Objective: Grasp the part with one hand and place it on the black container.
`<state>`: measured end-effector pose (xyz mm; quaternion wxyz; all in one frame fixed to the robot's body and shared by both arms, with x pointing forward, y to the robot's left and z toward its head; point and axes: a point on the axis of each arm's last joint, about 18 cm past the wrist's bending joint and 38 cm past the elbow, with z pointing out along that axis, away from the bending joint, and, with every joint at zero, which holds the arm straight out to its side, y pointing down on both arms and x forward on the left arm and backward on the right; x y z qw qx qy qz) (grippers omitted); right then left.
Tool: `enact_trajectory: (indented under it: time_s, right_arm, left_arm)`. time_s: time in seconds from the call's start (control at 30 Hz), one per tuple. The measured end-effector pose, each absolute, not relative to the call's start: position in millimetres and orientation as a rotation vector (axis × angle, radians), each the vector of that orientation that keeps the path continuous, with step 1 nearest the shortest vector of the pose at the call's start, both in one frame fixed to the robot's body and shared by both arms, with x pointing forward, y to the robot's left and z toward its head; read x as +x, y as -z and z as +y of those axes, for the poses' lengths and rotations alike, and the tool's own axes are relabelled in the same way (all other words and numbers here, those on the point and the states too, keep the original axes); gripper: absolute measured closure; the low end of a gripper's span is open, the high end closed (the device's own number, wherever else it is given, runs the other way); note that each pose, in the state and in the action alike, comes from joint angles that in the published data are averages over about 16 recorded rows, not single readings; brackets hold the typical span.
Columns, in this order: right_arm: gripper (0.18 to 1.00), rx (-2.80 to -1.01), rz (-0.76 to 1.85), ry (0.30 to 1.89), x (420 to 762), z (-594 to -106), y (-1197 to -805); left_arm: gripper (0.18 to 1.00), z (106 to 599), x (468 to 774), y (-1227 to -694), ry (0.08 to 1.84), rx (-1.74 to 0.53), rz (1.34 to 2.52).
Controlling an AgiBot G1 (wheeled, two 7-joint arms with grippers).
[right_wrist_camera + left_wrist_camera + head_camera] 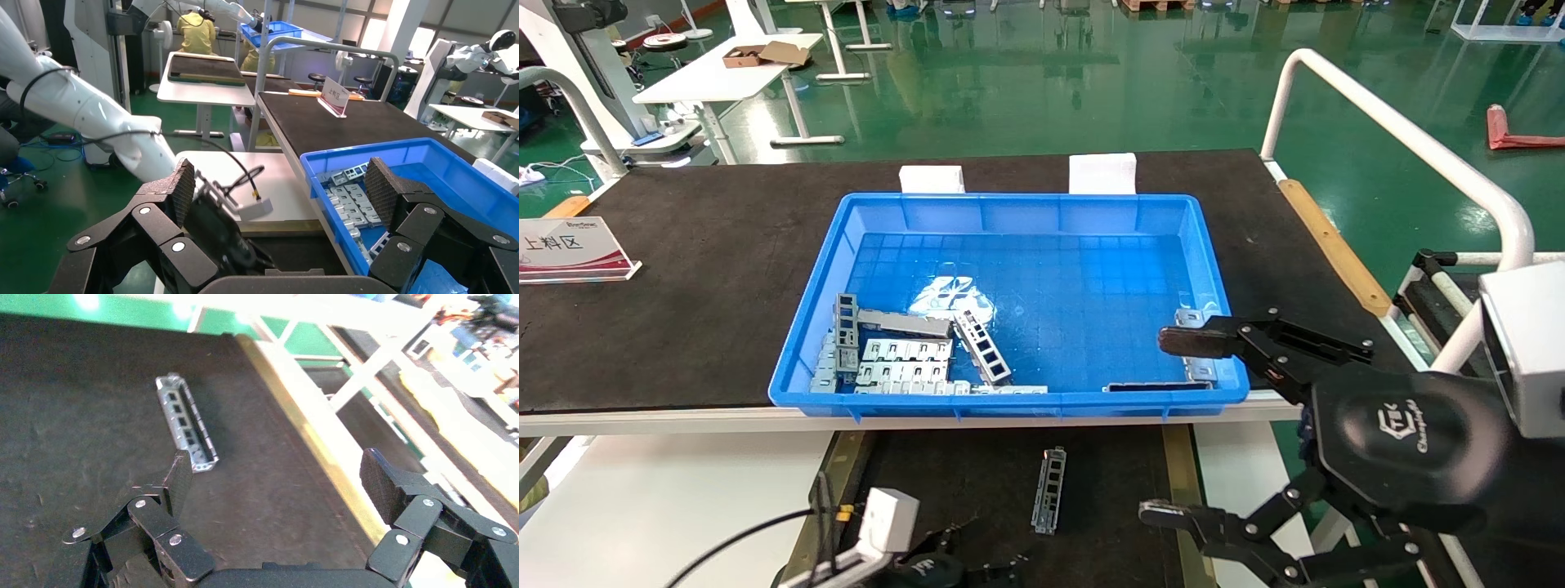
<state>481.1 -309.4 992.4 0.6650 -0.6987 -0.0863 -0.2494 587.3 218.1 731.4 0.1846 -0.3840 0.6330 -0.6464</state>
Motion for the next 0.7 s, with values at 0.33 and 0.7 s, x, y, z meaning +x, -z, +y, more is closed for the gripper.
enact_trajectory:
  time_s: [0.33,0.7]
  right_arm:
    - [0.179,-1.578,-0.195,0.563,481.1,-309.4,-992.4]
    - [0.178,-1.578,-0.195,0.563,481.1,-309.4,-992.4]
  left_arm:
    - [0.184,243.8,570.2,-756.2,1.862,-1.030,1.825]
    - [0.184,254.4,566.4,-769.9,1.884,-0.989,1.816]
